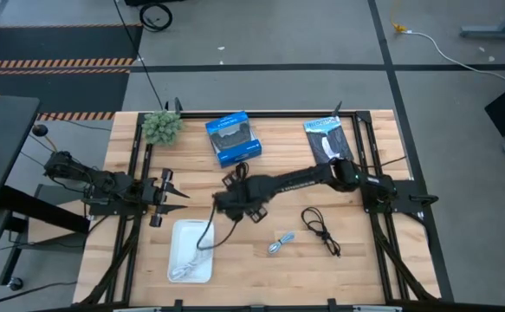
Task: Pick and place USB-C Cables
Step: Put the left black charger cable into the white bin
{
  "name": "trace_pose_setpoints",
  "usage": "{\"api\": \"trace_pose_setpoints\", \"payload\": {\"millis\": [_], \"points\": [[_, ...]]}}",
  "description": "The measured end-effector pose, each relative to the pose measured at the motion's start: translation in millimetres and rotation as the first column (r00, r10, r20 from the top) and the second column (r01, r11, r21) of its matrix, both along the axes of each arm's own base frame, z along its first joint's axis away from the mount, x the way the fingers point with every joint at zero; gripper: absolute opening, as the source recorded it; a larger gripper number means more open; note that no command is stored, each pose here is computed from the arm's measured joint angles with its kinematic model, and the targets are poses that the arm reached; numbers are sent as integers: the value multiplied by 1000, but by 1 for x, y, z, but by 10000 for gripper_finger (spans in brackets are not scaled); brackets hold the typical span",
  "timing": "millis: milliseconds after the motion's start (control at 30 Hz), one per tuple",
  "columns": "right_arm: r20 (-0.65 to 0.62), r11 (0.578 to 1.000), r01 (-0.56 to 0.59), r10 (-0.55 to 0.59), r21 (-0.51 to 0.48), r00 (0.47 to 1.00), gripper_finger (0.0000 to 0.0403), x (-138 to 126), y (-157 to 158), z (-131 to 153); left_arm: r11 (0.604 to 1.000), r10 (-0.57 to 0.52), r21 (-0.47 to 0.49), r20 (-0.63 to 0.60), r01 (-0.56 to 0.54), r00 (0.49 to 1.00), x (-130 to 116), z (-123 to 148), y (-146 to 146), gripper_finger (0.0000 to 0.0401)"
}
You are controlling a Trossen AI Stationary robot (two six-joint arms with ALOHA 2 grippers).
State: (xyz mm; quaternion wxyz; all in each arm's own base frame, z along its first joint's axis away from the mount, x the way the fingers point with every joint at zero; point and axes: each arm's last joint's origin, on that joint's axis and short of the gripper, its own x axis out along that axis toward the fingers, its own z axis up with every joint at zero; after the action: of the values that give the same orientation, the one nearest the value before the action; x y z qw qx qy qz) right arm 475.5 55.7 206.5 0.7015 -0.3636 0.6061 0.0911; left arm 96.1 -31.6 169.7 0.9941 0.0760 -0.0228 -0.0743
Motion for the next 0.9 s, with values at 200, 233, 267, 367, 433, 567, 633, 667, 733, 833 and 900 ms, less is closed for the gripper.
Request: {"api": "trace_pose_setpoints", "payload": {"millis": [200, 233, 267, 367, 433, 567, 633, 667, 733, 833, 900], "points": [[-33, 990, -120, 122, 70, 992, 256, 5, -26, -2, 1000, 0, 0, 0, 0, 1000, 0, 0, 0, 142], [-34, 985, -155, 157, 72, 987, 253, 6, -27, -3, 1000, 0, 0, 0, 0, 1000, 0, 0, 0, 142], [-34, 978, -193, 196, 72, 980, 251, 7, -28, -6, 1000, 0, 0, 0, 0, 1000, 0, 0, 0, 142], [-84, 953, -296, 301, 63, 950, 247, 5, -33, -17, 1000, 0, 0, 0, 0, 1000, 0, 0, 0, 142], [-108, 936, -347, 351, 55, 930, 247, 4, -36, -26, 1000, 0, 0, 0, 0, 1000, 0, 0, 0, 142], [-162, 916, -400, 397, 19, 903, 245, 1, -41, -43, 1000, 0, 0, 0, 0, 1000, 0, 0, 0, 142], [-134, 911, -413, 410, 7, 902, 242, 4, -43, -43, 1000, 0, 0, 0, 0, 1000, 0, 0, 0, 142], [-127, 909, -418, 415, 8, 901, 240, 4, -45, -44, 1000, 0, 0, 0, 0, 1000, 0, 0, 0, 142], [-131, 907, -421, 420, 18, 898, 233, 3, -48, -48, 1000, 0, 0, 0, 0, 1000, 0, 0, 0, 142], [-110, 907, -420, 422, 39, 900, 217, 4, -51, -52, 1000, 0, 0, 0, 0, 1000, 0, 0, 0, 142], [-124, 908, -417, 420, 50, 899, 198, 2, -53, -55, 1000, 0, 0, 0, 0, 1000, 0, 0, 0, 142]]}}
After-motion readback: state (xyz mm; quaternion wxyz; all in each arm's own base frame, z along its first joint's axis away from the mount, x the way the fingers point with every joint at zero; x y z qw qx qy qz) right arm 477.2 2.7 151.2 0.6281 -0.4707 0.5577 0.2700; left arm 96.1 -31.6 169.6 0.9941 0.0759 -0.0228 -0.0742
